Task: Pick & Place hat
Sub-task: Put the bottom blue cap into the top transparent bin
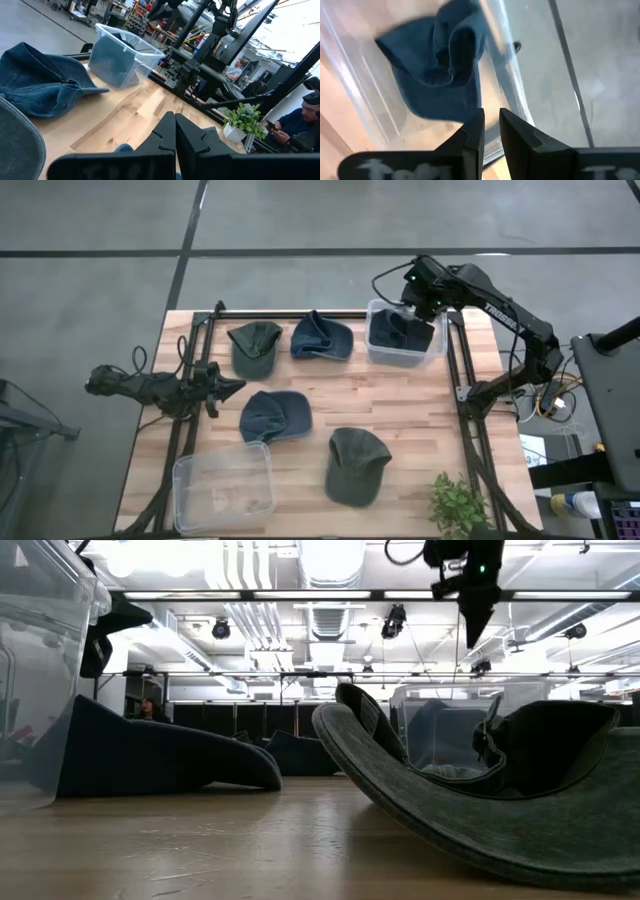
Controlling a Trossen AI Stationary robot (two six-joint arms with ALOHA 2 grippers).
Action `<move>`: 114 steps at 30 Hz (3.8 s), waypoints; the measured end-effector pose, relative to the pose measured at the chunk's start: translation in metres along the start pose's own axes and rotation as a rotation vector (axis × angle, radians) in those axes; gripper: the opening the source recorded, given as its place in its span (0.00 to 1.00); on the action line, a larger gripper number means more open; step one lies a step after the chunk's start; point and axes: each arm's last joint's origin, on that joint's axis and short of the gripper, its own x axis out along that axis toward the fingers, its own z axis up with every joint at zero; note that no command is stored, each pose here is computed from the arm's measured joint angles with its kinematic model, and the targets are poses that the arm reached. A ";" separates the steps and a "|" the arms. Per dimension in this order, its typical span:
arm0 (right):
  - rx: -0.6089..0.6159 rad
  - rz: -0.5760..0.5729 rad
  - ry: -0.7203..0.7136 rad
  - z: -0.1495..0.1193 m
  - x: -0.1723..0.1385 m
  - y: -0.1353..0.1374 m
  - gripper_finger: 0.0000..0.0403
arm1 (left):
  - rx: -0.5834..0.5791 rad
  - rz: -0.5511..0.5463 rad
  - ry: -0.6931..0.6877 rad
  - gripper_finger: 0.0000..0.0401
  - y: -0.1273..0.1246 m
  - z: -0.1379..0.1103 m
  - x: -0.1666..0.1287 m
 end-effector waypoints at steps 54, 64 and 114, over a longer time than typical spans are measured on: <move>-0.428 0.540 -0.478 0.065 -0.069 0.189 0.02 | -0.043 -0.032 -0.052 0.00 -0.003 0.006 0.000; -0.439 0.545 -0.443 0.104 -0.017 0.232 0.02 | -0.041 -0.041 -0.067 0.00 -0.004 0.007 0.000; -0.308 0.608 -0.633 0.063 -0.066 0.183 0.02 | 0.768 0.418 0.474 0.00 -0.108 0.101 0.110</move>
